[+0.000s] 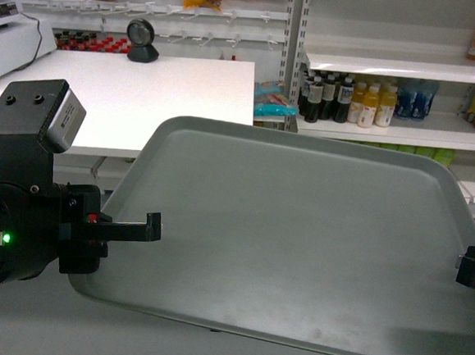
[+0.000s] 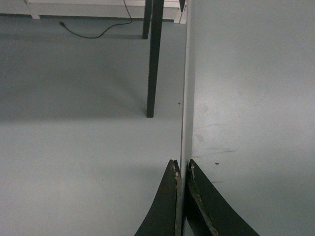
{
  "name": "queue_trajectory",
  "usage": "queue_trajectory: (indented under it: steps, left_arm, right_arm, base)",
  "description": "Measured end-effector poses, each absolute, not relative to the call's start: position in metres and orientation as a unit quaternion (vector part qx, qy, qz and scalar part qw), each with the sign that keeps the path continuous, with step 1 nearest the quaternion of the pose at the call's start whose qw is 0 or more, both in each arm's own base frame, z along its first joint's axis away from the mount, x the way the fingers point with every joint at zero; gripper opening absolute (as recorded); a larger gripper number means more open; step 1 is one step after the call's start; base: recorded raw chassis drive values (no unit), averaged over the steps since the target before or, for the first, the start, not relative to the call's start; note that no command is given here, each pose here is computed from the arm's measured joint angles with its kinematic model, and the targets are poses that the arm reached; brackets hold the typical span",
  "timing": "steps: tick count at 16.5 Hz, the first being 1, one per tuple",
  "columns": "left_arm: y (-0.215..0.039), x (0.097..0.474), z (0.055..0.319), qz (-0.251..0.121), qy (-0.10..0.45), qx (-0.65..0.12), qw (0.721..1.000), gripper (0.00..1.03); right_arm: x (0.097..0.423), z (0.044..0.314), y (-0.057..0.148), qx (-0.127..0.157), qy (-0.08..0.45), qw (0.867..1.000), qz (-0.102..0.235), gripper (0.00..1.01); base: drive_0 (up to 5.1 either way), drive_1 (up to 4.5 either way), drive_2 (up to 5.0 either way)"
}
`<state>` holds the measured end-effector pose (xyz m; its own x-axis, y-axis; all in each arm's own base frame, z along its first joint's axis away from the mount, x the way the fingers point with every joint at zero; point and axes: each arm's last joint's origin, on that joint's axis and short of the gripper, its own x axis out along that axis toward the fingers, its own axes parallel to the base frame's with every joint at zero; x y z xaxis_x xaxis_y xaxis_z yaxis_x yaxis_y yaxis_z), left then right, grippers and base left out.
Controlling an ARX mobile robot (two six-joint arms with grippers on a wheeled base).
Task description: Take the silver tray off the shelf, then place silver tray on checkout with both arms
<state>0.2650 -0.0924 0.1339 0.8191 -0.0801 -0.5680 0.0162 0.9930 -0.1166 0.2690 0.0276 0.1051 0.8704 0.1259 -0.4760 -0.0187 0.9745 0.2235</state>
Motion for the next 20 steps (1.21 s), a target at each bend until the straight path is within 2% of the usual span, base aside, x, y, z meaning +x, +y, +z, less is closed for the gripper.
queue_trajectory:
  steps: [10,17,20]
  left_arm:
    - [-0.0923,0.2653,0.1343,-0.025,0.298,-0.054,0.953,0.02]
    - [-0.0923,0.2653,0.1342,-0.025,0.298,-0.054,0.953,0.02]
    - [-0.0916,0.2655,0.1339,-0.024,0.298,-0.054,0.953,0.02]
  right_arm:
    - [0.2695,0.1058,0.0276,0.107,0.249,0.962,0.038,0.03]
    - [0.2693,0.1055,0.0277,0.106,0.250,0.962,0.038,0.03]
    - [0.2708,0.1057,0.0279,0.107,0.249,0.962,0.039,0.03]
  base:
    - [-5.0,2.37,2.4]
    - [-4.8,3.54,1.3]
    - [-0.9,0.79,0.1]
